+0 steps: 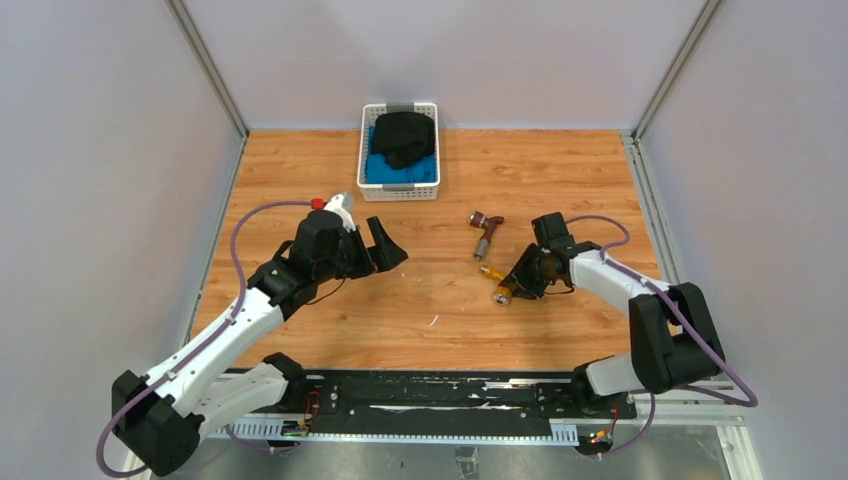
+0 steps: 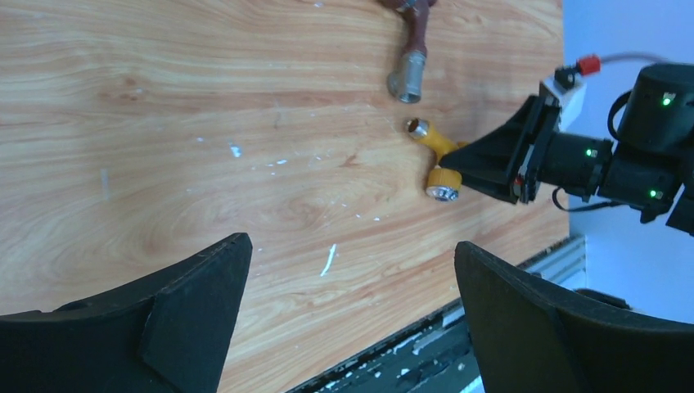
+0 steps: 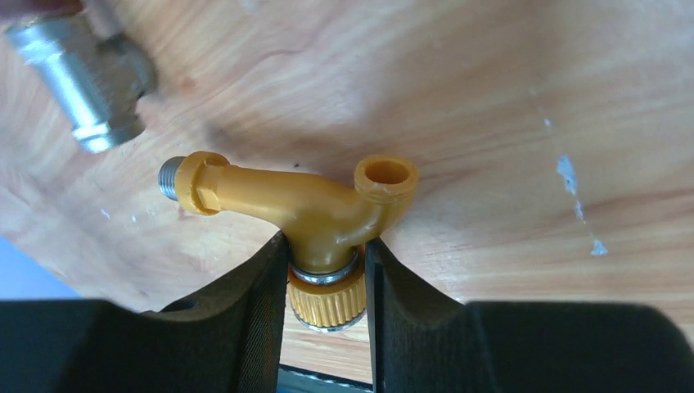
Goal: Install the water faucets
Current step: Pick up the water faucet from the center of the board.
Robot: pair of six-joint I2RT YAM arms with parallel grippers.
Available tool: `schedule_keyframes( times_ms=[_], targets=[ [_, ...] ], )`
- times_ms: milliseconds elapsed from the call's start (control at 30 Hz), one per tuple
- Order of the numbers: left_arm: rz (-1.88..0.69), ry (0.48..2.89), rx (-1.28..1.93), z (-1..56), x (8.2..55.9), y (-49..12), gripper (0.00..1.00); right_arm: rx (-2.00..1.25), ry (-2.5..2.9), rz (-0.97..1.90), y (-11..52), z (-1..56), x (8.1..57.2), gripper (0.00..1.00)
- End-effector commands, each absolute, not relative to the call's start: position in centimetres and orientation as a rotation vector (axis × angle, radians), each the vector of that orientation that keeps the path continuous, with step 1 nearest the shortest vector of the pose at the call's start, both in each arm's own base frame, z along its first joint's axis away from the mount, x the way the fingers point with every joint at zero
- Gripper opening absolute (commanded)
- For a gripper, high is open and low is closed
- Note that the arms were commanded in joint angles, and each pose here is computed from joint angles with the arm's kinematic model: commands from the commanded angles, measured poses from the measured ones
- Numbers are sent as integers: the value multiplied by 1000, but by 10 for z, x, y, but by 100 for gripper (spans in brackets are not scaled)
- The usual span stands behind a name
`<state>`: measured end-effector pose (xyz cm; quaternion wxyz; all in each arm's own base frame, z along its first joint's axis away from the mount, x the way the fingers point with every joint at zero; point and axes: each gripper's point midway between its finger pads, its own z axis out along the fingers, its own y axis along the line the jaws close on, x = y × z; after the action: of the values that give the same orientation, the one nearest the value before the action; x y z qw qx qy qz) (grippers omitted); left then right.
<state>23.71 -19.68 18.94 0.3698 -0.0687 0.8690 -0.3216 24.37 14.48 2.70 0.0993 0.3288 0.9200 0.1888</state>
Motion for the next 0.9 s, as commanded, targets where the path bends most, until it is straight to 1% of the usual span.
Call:
schedule_keyframes(
  times_ms=[0, 100, 167, 200, 267, 333, 467, 633, 700, 767, 867],
  targets=[
    [-1016, 2150, 7, 219, 236, -234, 98, 357, 2642, 656, 153, 61, 261, 0],
    [-1131, 2131, 121, 224, 229, -256, 97, 77, 2490, 759, 163, 97, 263, 0],
    [-1226, 2095, 199, 230, 221, -273, 96, -41, 2381, 809, 168, 121, 261, 0],
    [-1261, 2078, 214, 230, 219, -280, 94, -93, 2321, 815, 169, 137, 259, 0],
    [-1322, 2019, 231, 238, 216, -293, 92, -201, 2237, 853, 176, 162, 254, 0],
    [-1325, 2004, 239, 240, 217, -303, 94, -303, 2177, 923, 188, 185, 243, 0],
    [-1395, 1934, 252, 254, 219, -316, 99, -454, 2133, 994, 204, 218, 224, 0],
    [-1459, 1917, 301, 264, 211, -332, 99, -544, 2083, 1079, 220, 242, 208, 0],
    [-1446, 1896, 301, 268, 209, -331, 97, -541, 2088, 1082, 221, 246, 207, 0],
    [-1440, 1878, 301, 272, 208, -329, 93, -539, 2098, 1085, 222, 248, 207, 0],
    [-1448, 1877, 309, 273, 207, -330, 84, -538, 2093, 1090, 224, 251, 207, 0]
  ],
)
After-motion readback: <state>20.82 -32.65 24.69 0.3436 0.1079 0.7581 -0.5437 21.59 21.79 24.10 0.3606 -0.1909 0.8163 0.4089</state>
